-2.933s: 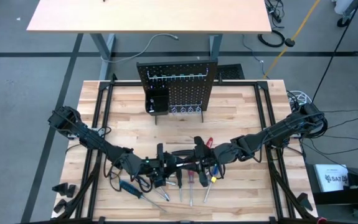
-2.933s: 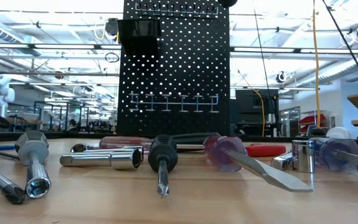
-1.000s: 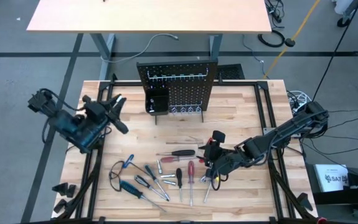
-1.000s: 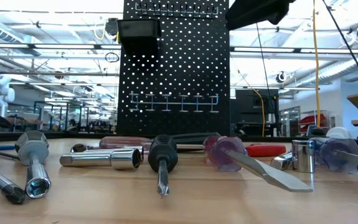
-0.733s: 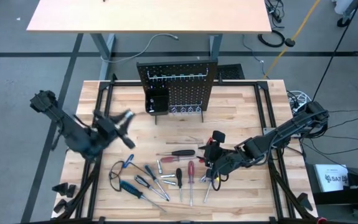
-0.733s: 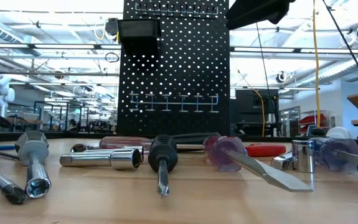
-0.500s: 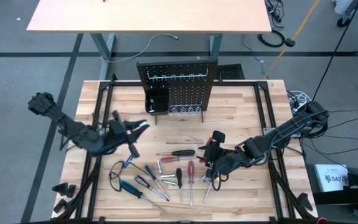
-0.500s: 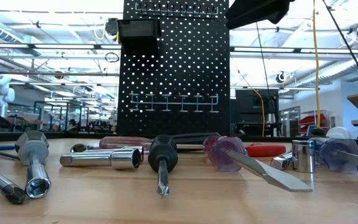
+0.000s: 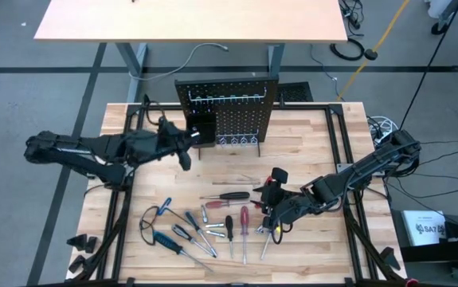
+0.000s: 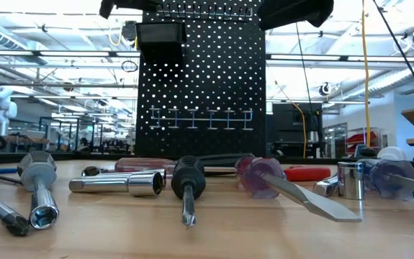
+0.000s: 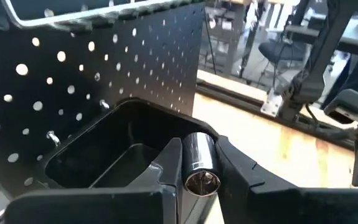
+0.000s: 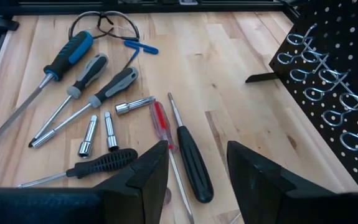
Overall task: Hang tools onto peg board
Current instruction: Put the socket into the black bin on the pegboard
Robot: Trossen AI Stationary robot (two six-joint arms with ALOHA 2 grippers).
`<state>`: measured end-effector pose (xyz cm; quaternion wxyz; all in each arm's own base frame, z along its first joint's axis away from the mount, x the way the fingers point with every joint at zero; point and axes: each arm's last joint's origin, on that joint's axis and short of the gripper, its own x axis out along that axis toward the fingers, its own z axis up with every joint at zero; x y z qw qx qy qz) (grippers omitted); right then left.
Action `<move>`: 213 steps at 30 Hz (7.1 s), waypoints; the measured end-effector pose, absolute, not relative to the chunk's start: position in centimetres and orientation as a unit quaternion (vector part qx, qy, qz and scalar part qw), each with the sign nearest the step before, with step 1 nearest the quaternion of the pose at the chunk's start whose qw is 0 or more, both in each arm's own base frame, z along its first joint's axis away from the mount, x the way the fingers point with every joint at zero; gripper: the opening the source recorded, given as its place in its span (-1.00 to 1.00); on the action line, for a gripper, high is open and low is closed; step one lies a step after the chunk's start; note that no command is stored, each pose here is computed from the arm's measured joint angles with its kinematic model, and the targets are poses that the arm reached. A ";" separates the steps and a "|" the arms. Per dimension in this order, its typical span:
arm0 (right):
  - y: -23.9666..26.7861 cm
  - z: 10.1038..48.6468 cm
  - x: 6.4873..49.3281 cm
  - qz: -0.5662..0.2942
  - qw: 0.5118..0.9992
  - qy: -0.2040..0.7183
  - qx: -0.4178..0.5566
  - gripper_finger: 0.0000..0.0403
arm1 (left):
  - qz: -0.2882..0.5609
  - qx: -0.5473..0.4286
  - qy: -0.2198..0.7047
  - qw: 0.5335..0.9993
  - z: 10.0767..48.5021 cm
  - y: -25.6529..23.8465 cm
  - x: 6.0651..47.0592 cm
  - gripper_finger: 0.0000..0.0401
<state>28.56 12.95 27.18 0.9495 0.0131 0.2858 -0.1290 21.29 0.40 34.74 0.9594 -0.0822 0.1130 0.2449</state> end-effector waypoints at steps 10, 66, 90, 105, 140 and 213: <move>12.9 27.2 28.6 -0.130 0.949 0.286 0.012 -0.23 | 0.266 -0.089 0.140 0.950 34.5 2.6 21.1 -0.68; 14.7 23.1 29.4 -0.031 0.913 0.405 0.040 -0.23 | 0.052 -0.017 0.114 0.992 31.1 -7.3 18.2 -0.09; 17.8 15.4 30.7 0.035 0.841 0.532 0.089 -0.09 | 0.033 -0.009 0.122 0.992 20.7 -11.6 19.4 -0.09; 17.8 13.6 30.8 -0.011 0.842 0.537 0.061 -0.67 | 0.035 -0.004 0.127 0.991 19.3 -12.3 20.4 -0.09; 16.9 29.8 32.4 0.103 0.986 0.053 0.120 -0.73 | -0.006 0.468 -0.085 0.880 26.5 -18.6 25.6 -0.09; 13.5 30.9 34.0 0.072 0.990 -0.001 0.124 -0.66 | 0.095 0.577 -0.033 0.811 29.3 -17.4 28.4 -0.70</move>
